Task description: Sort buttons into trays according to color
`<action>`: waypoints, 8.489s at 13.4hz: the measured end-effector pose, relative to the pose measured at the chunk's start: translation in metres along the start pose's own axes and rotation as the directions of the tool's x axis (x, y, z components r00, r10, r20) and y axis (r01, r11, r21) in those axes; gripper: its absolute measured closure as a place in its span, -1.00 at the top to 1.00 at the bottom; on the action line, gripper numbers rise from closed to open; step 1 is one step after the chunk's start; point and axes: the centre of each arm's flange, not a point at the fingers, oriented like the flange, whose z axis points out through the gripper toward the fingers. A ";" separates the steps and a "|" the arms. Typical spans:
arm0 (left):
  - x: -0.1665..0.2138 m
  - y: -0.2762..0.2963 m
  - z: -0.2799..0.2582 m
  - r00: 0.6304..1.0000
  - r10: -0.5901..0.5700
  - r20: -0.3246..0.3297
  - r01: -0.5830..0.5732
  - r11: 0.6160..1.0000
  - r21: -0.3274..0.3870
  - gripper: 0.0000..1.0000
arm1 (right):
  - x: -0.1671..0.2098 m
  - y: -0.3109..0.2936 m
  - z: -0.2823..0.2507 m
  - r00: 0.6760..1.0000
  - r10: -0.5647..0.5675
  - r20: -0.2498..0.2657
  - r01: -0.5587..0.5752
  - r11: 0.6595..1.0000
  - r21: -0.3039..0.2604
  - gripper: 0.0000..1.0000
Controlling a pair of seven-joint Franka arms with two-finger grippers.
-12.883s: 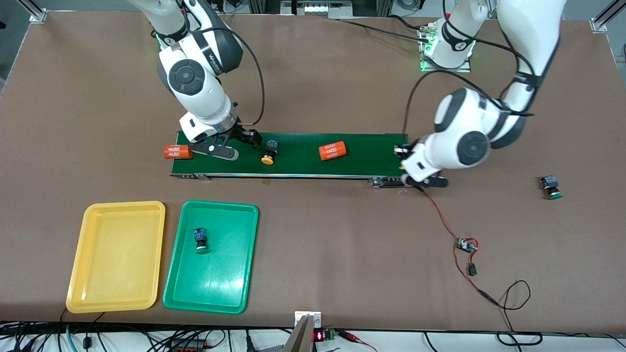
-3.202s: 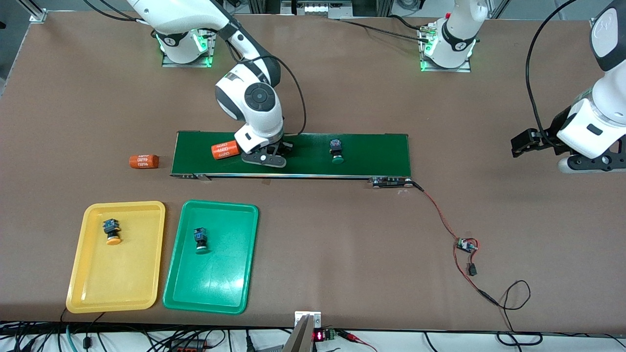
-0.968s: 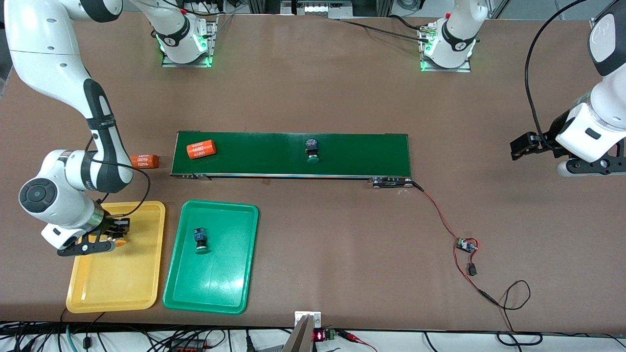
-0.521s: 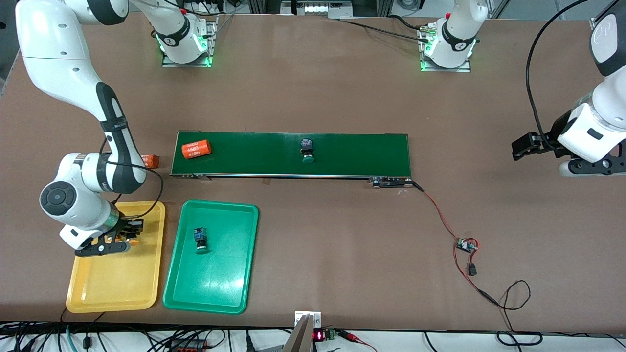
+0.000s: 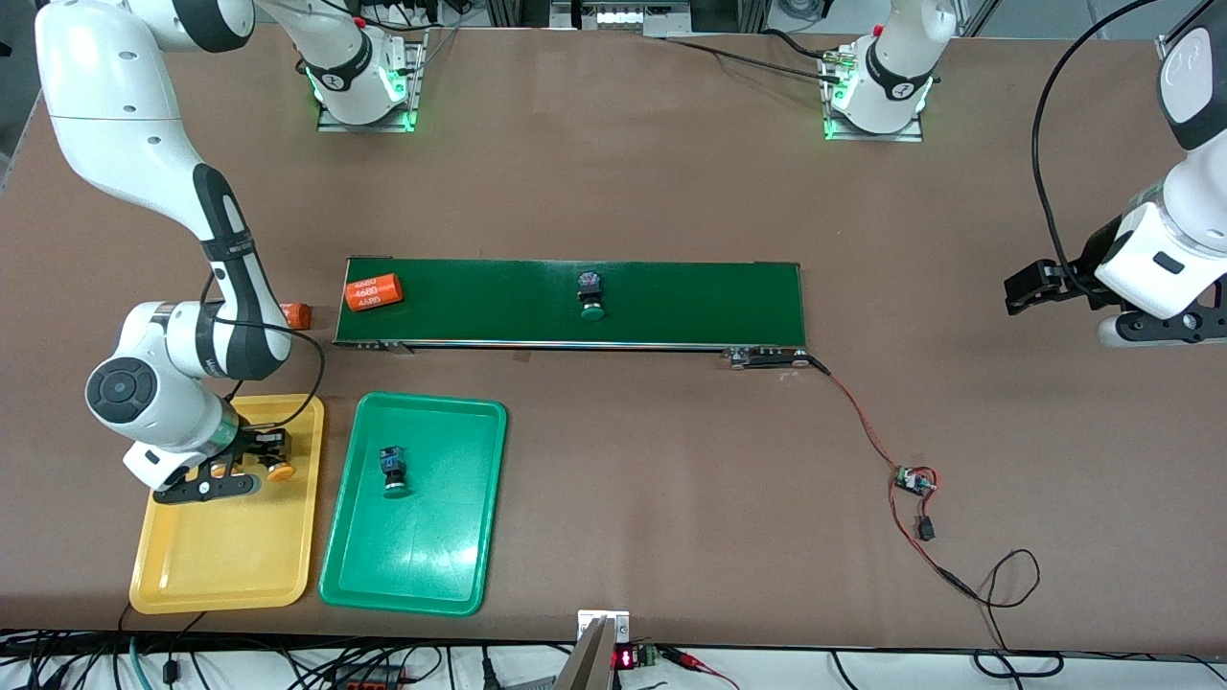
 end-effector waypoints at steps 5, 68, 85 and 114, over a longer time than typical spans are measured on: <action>0.000 0.000 0.000 1.000 0.001 0.000 -0.001 1.000 0.000 1.00 | 0.001 -0.058 -0.059 0.998 0.054 0.039 -0.055 0.998 0.033 0.51; 0.000 -0.001 0.000 1.000 0.013 0.001 -0.013 1.000 0.000 1.00 | -0.032 -0.246 -0.182 0.994 0.107 -0.017 -0.105 0.992 0.076 -0.18; 0.003 -0.001 0.007 1.000 0.014 0.013 -0.014 1.000 0.001 1.00 | 0.038 -0.277 -0.046 0.984 0.104 -0.146 -0.086 0.989 0.119 -0.18; 0.002 -0.006 0.006 0.999 0.038 0.021 -0.038 0.999 0.001 1.00 | -0.053 -0.009 -0.321 0.969 0.189 0.161 -0.201 0.977 0.066 1.00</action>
